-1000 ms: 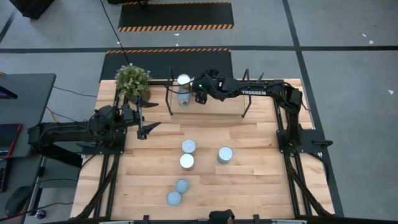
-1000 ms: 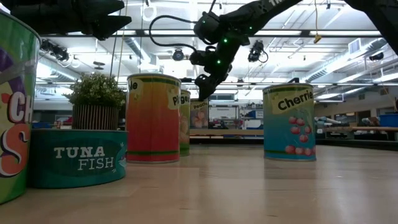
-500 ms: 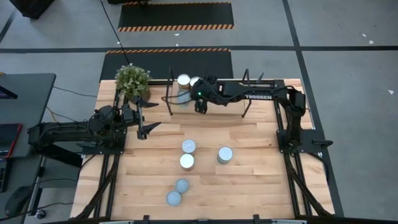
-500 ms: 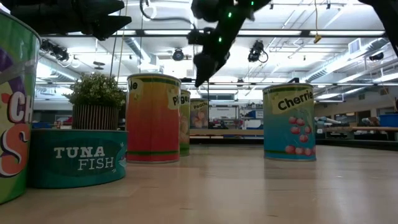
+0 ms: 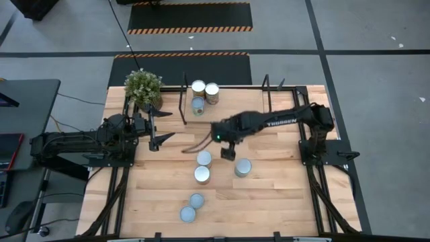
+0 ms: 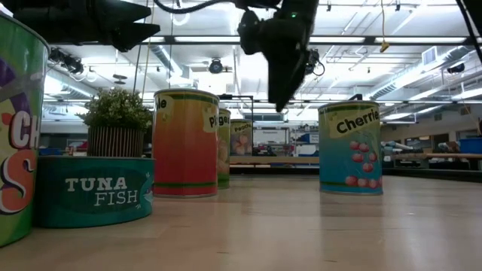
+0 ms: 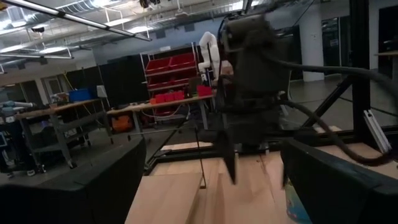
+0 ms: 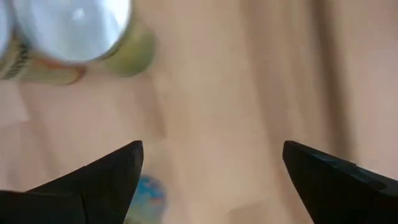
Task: Pick and place cans onto a shelf
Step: Put the canned cherries on the shelf
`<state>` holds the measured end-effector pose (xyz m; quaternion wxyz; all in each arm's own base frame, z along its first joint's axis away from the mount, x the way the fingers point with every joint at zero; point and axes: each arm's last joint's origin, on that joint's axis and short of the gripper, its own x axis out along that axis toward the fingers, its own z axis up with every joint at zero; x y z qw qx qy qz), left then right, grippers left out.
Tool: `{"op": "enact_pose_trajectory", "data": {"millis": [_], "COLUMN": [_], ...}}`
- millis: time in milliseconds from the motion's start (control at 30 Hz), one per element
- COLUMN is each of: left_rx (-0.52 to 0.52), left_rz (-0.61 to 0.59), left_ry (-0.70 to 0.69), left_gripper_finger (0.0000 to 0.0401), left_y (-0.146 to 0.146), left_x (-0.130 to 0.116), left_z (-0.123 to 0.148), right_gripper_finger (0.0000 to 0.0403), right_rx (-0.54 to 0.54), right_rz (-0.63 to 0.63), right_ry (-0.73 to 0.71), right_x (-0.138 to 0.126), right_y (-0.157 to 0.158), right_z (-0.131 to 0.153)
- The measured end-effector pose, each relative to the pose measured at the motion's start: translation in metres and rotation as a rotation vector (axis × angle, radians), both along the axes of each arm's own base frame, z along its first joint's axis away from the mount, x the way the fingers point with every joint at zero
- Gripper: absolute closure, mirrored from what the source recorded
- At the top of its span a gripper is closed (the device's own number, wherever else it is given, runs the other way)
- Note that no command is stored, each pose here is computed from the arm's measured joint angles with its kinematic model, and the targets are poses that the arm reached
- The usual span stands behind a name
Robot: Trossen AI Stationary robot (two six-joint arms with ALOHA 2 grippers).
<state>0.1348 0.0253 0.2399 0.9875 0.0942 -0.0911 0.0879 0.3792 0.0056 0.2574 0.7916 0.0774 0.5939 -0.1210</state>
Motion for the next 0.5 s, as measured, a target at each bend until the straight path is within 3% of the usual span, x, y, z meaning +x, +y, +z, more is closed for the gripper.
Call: {"op": "enact_pose_trajectory", "data": {"millis": [500], "left_rx": [-0.026], "left_rz": [-0.005], "left_ry": [-0.003], "left_gripper_finger": [0.0023], "left_y": [0.000], "left_x": [0.000], "left_z": [0.000], "right_gripper_finger": [0.0009], "right_rx": [0.190], "right_rz": [-0.269], "right_ry": [0.139], "right_x": [-0.020], "right_y": [0.039], "right_z": [-0.043]}}
